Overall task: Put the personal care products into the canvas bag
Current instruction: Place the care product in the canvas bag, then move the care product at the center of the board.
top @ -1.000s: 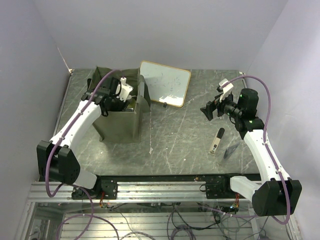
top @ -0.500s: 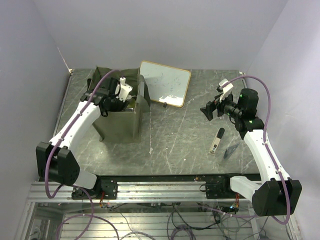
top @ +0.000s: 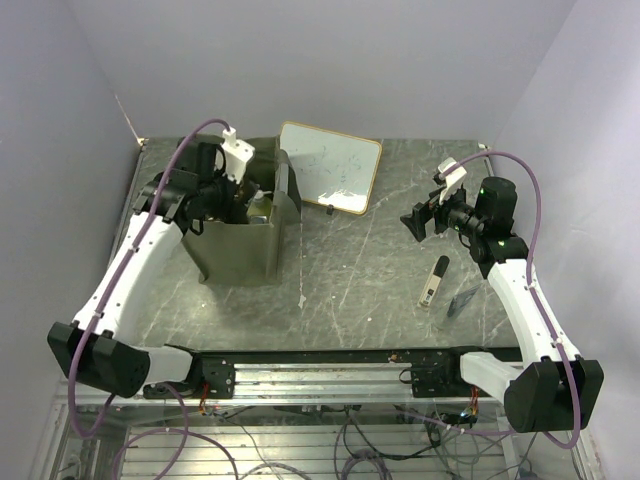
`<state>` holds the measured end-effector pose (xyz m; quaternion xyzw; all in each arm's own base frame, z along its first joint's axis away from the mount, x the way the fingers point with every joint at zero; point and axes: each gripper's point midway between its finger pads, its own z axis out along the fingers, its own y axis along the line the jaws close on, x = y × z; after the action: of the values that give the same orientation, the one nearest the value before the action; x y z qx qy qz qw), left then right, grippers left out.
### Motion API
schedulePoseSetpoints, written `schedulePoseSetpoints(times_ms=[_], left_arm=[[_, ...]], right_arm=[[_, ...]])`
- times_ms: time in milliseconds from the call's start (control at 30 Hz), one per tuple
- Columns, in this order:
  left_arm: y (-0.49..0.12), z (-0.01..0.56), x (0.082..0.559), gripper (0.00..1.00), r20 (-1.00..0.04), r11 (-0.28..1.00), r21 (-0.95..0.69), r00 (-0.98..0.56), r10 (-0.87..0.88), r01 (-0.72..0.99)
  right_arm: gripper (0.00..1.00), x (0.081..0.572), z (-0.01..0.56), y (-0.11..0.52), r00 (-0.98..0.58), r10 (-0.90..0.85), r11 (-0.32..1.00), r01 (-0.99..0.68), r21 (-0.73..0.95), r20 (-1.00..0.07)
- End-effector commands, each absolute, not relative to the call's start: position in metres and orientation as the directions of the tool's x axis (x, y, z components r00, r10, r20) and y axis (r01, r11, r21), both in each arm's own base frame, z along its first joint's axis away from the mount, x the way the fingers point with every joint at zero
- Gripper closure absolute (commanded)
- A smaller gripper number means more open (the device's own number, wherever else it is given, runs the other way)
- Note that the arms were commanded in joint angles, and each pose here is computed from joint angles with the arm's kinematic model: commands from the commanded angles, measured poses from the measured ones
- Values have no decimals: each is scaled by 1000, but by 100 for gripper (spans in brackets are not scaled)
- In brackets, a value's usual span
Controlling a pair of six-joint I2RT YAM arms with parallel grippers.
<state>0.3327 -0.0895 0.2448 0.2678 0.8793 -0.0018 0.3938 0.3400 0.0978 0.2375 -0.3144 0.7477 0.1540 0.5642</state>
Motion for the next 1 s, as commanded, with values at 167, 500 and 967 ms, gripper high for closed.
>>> schedulePoseSetpoints(times_ms=[167, 500, 967], left_arm=[[-101, 348, 334, 4, -895, 883, 197, -290, 340, 427], [-119, 377, 314, 6, -930, 828, 188, -174, 323, 528], [-114, 378, 315, 7, -921, 825, 227, -162, 355, 517]], right_arm=[[0, 338, 252, 96, -167, -328, 738, -660, -141, -930], [0, 288, 268, 78, -170, -606, 566, -779, -271, -777], [1, 194, 217, 23, -349, -837, 466, -857, -218, -421]])
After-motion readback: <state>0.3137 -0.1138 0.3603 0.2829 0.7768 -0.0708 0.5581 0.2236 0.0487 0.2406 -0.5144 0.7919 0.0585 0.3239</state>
